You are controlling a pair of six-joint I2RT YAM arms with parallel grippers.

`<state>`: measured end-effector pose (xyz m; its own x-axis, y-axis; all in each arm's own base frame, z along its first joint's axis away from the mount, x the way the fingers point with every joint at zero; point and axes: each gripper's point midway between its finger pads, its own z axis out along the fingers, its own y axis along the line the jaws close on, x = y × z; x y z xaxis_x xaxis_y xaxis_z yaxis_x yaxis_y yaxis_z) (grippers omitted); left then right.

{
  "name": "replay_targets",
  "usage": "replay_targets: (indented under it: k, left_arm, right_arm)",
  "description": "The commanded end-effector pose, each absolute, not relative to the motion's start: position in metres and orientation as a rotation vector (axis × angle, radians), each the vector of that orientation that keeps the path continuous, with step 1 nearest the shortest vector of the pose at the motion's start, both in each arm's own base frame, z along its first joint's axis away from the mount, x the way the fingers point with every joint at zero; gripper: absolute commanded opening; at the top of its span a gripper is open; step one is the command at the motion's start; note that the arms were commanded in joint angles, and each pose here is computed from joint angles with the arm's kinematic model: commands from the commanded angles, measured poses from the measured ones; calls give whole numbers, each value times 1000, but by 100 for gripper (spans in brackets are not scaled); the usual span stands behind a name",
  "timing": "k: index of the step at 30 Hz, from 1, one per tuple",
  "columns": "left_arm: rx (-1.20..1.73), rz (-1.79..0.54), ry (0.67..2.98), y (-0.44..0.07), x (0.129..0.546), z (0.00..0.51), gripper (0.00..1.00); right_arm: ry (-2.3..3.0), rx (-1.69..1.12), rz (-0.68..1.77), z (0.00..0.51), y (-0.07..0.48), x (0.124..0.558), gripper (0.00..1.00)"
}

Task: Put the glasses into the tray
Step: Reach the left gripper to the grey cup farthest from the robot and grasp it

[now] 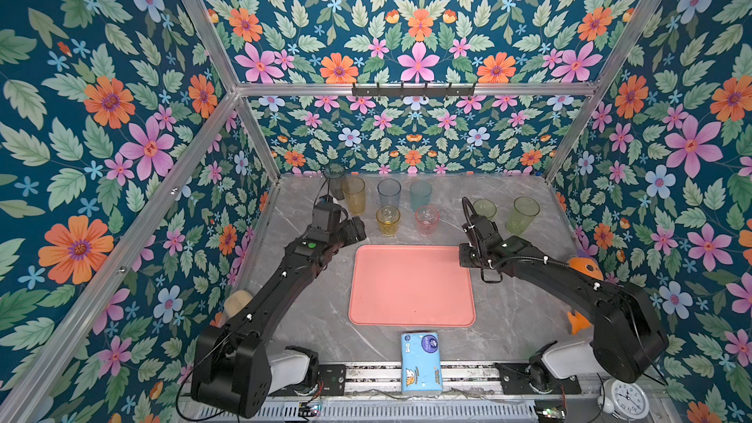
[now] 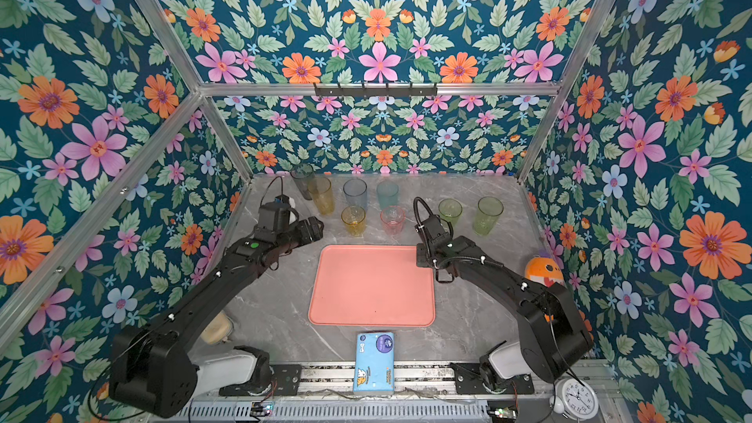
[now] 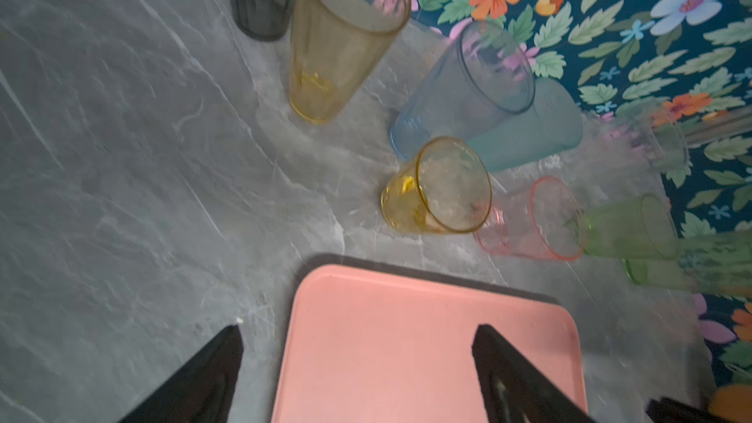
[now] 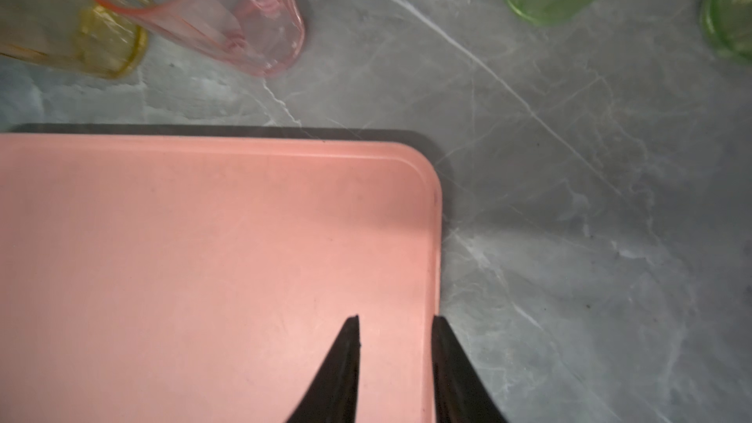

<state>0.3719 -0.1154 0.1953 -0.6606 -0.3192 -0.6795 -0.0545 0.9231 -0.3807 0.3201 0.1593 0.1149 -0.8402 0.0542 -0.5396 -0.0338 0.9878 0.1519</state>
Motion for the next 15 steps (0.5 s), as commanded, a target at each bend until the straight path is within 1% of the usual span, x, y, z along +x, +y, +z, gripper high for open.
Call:
replay_targets:
  k: [1, 8, 15]
  left_arm:
    - [-303, -333, 2226, -100, 395, 210, 92]
    - [-422, -347, 2188, -81, 443, 228, 92]
    - [-457, -284, 2197, -62, 484, 235, 93]
  right_arm:
    - [2407, -10, 300, 143, 173, 341, 33]
    - [2184, -144, 474, 170, 204, 360, 35]
    - [2134, -198, 535, 171, 213, 357, 36]
